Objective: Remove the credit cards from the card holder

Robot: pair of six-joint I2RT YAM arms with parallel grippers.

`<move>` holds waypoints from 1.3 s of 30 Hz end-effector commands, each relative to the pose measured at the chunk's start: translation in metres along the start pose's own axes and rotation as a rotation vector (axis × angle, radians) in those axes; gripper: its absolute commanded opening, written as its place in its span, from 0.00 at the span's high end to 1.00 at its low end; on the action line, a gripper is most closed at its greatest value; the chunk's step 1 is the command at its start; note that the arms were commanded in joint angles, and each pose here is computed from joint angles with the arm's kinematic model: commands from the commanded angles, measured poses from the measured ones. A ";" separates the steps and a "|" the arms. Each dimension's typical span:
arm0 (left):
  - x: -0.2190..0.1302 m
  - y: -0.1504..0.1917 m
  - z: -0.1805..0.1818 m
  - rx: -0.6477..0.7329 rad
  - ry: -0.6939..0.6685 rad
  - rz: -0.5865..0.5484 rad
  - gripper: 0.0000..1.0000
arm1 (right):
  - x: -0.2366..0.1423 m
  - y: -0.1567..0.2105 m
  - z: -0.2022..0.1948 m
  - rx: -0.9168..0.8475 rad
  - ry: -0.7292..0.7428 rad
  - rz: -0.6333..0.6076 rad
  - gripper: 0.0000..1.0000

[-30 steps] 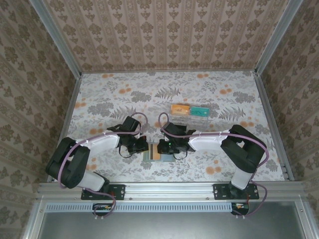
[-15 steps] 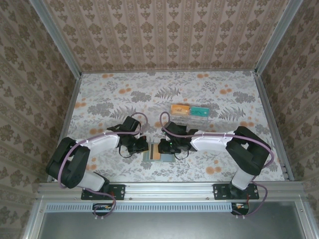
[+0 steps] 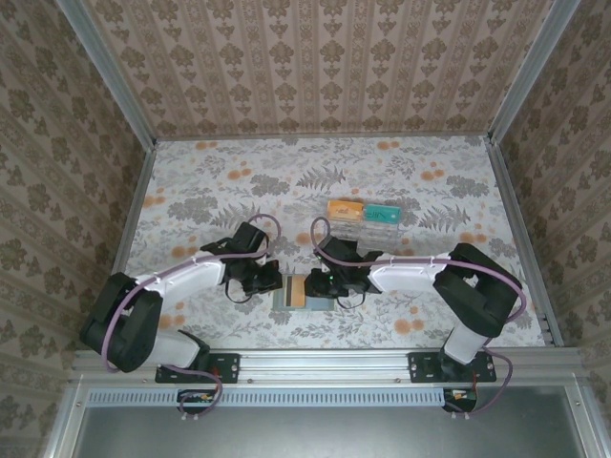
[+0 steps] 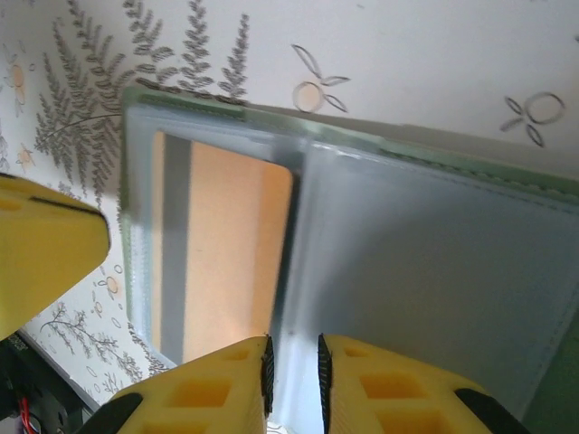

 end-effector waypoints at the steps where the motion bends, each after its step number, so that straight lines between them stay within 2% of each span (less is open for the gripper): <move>1: 0.001 0.004 -0.014 0.038 0.047 0.026 1.00 | 0.002 -0.002 0.002 0.058 -0.061 -0.014 0.76; 14: 0.015 0.010 0.013 -0.002 -0.085 0.066 1.00 | 0.013 -0.005 0.004 0.100 -0.124 -0.011 0.77; 28: 0.018 0.011 0.015 -0.003 -0.096 0.077 1.00 | 0.020 -0.008 0.005 0.112 -0.142 -0.002 0.80; 31: 0.018 0.011 0.016 -0.005 -0.098 0.078 1.00 | 0.019 -0.007 0.004 0.114 -0.143 -0.002 0.84; 35: 0.018 0.011 0.016 -0.005 -0.101 0.077 1.00 | 0.018 -0.007 0.003 0.116 -0.146 -0.003 0.99; 39: 0.017 0.010 0.019 -0.007 -0.116 0.076 1.00 | 0.011 -0.008 -0.005 0.124 -0.136 -0.013 1.00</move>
Point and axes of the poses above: each hand's point on the last joint's axis, 136 mm out from that joint toward the fingers, its own x axis out along the fingers, its own z axis along the line the jaws close on, y = z × x, the point moved 2 cm from there along -x, back along the fingers, and after that the axes turned 12 degrees about -x, right-handed, at the moved point
